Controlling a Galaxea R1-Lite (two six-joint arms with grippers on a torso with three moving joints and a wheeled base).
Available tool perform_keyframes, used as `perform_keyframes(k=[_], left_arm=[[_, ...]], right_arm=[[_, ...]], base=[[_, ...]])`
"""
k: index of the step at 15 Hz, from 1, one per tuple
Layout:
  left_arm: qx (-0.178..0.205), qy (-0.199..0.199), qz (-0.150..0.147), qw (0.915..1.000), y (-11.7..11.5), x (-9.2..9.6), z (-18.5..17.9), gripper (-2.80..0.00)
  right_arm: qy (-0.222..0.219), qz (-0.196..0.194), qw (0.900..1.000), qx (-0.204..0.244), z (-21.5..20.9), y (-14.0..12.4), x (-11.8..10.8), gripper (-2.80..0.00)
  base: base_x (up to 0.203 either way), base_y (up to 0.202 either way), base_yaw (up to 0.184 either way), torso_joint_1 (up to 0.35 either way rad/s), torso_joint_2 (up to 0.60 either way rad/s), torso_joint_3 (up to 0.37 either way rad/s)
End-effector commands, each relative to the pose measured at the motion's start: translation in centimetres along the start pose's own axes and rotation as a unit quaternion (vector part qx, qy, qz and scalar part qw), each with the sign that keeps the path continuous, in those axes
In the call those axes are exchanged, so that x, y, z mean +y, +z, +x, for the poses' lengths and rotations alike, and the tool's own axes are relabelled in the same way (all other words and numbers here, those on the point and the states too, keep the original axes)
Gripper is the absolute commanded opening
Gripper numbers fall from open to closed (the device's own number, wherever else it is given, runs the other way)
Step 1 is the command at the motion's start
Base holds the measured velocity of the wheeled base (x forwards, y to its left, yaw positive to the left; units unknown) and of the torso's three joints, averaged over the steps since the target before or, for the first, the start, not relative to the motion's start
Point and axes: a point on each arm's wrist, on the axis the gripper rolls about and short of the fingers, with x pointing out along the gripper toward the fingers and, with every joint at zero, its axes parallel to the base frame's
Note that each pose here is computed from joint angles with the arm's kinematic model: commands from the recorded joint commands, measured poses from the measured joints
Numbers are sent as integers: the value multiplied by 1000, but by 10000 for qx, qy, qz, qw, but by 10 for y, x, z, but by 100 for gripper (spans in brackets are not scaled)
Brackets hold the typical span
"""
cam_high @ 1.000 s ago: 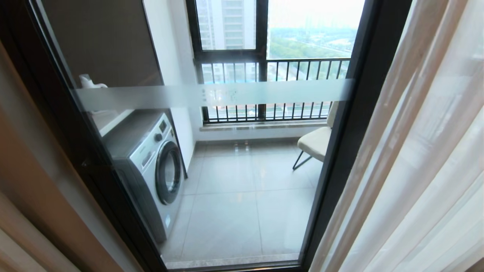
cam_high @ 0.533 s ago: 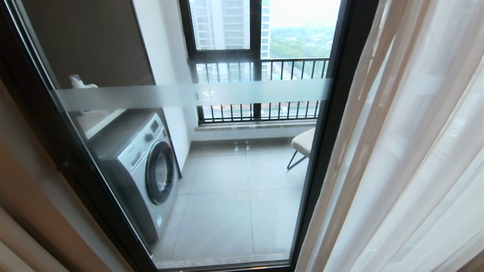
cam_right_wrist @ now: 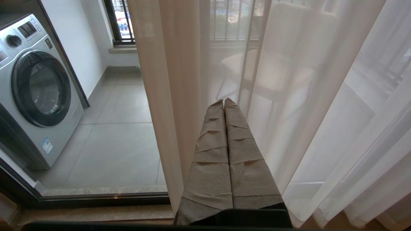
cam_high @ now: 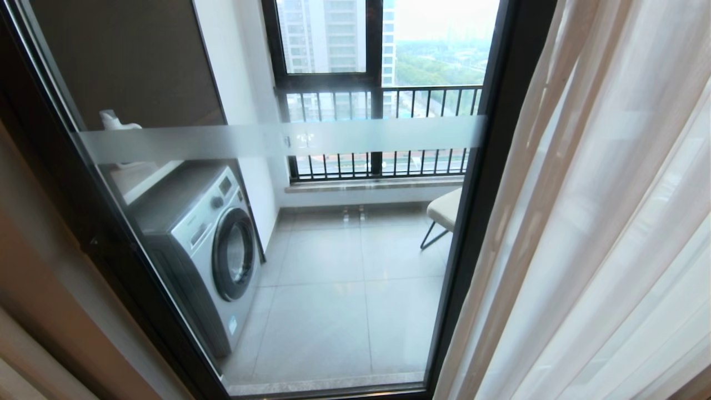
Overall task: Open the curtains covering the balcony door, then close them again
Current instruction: Pull the inner curtains open on both sides
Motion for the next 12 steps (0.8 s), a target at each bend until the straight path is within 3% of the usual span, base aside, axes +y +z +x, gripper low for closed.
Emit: perform_keyframes(k=[1, 6, 8, 12], left_arm=[[-10, 2, 1, 10000, 0, 0, 0, -280], [-10, 2, 1, 10000, 0, 0, 0, -280], [-10, 2, 1, 10000, 0, 0, 0, -280], [-3, 8, 1, 10000, 0, 0, 0, -280]], right_arm=[[-2, 8, 10000, -9, 0, 0, 0, -280], [12, -243, 9997, -19, -1, 2, 0, -280], [294, -398, 9987, -155, -4, 15, 1, -280], [417, -595, 9972, -145, 0, 44, 1, -280]], base=[[0, 0, 0, 0, 0, 0], [0, 0, 0, 0, 0, 0], [0, 0, 0, 0, 0, 0], [0, 0, 0, 0, 0, 0]])
